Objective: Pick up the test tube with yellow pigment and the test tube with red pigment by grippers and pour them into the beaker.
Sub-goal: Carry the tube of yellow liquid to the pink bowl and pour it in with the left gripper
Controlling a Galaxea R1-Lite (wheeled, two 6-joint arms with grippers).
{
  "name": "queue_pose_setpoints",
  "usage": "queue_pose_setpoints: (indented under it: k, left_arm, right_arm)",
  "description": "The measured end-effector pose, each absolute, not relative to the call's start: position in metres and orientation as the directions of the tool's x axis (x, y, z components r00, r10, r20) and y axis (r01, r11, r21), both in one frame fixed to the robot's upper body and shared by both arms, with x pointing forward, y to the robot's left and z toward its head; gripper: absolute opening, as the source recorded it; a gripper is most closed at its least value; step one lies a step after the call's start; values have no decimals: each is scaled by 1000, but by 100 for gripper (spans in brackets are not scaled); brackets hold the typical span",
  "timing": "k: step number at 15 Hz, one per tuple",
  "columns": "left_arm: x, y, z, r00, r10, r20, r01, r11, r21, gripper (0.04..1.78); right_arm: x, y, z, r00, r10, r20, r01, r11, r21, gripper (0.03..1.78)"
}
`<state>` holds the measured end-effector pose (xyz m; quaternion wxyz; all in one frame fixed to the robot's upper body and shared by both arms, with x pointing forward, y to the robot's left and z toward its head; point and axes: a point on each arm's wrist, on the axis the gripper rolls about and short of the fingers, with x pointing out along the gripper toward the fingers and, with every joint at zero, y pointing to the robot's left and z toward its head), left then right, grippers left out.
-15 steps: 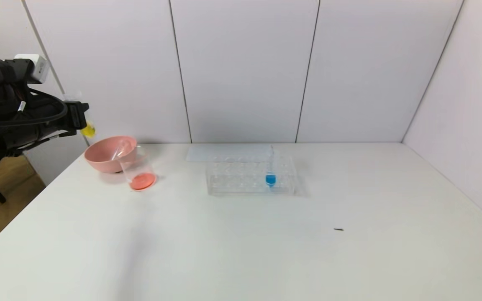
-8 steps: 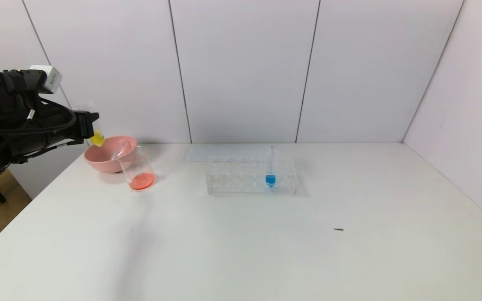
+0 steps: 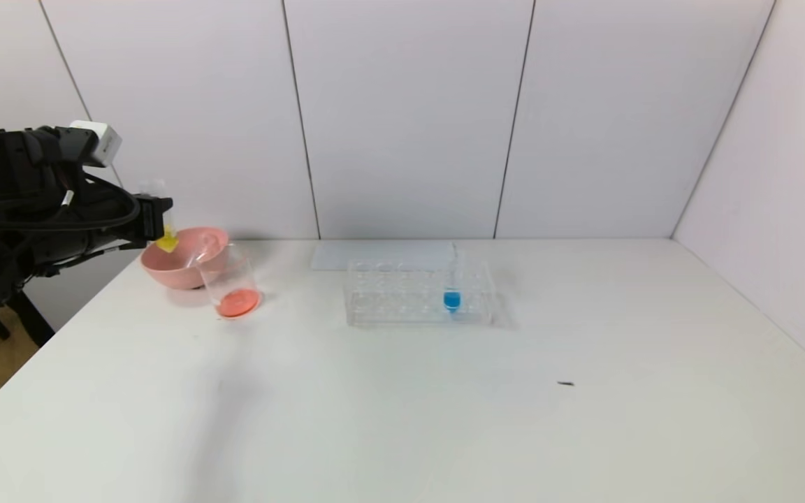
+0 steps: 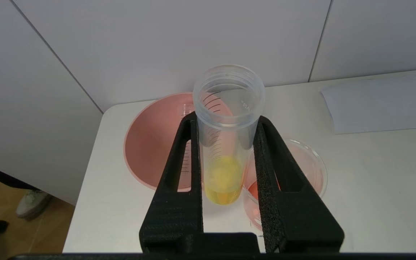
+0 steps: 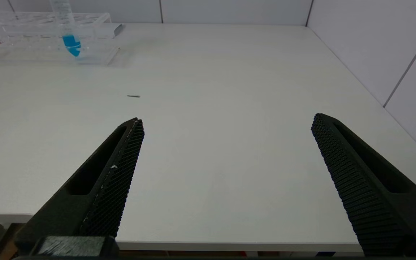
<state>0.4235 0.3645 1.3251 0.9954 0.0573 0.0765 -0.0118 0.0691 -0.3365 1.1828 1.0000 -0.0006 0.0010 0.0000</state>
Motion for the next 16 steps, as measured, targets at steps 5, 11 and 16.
queue_pose_setpoints:
  k: [5, 11, 16]
  left_arm:
    - [428, 366, 1317, 984, -11, -176, 31, 993, 110, 45]
    - [433, 368, 1313, 983, -9, -184, 28, 994, 102, 45]
    - [437, 373, 1307, 982, -14, -187, 31, 996, 89, 45]
  right_arm:
    - [69, -336, 1183, 1000, 0, -2, 0, 1000, -1, 170]
    - [69, -336, 1183, 1000, 0, -2, 0, 1000, -1, 170]
    - [69, -336, 1183, 1000, 0, -2, 0, 1000, -1, 170]
